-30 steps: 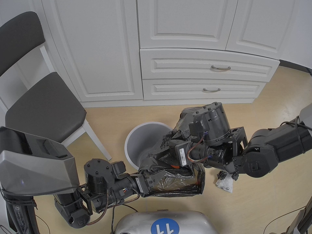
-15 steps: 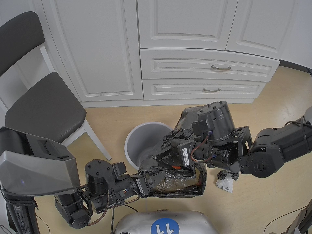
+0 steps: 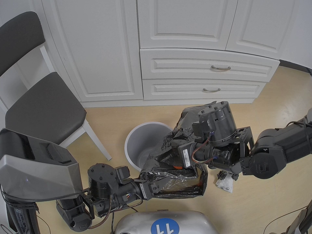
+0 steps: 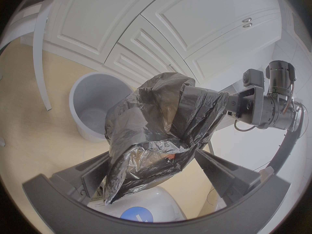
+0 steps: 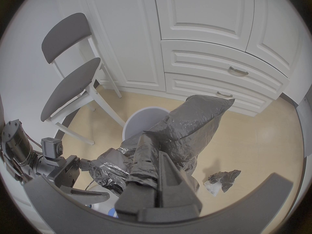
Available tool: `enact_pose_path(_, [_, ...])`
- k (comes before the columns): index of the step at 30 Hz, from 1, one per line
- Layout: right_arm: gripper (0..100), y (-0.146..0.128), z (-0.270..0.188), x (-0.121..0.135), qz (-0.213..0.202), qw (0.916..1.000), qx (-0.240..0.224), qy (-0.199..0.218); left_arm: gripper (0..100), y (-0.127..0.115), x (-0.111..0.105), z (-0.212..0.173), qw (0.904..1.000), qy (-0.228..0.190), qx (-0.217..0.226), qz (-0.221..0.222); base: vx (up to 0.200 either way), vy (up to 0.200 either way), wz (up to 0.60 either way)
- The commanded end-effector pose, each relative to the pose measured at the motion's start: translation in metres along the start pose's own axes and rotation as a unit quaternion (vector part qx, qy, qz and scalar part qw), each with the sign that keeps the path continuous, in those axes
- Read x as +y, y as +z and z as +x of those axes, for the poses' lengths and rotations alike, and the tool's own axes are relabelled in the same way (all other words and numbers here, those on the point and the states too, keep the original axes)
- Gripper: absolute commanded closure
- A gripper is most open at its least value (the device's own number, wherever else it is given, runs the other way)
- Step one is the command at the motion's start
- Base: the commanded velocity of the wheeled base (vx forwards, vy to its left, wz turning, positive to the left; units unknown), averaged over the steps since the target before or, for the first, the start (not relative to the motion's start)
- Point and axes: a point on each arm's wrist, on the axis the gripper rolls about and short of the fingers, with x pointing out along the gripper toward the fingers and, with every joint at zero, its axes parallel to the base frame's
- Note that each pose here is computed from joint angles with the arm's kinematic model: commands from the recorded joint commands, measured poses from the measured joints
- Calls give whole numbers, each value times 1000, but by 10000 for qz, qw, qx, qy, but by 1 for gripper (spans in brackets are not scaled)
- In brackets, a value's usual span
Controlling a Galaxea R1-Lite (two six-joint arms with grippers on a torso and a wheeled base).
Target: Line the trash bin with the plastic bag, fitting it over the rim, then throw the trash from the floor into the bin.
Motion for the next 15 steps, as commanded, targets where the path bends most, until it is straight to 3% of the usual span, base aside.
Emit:
enact_pose_path(1, [100,1,-3,0,-242,9997,-17,14,0,-2,-1,0,10000,-5,28,4,0,0,0])
enact_pose_path(7, [100,4,-9,0,-743,9972,-85,39,0,-3,-1,1,10000,-7,49,6,0,0,0])
enact_pose_path(15, [100,5,-16,-5,-1621,9867,-111,75,0,-16,-5,3,9998,13,214,60,0,0,0])
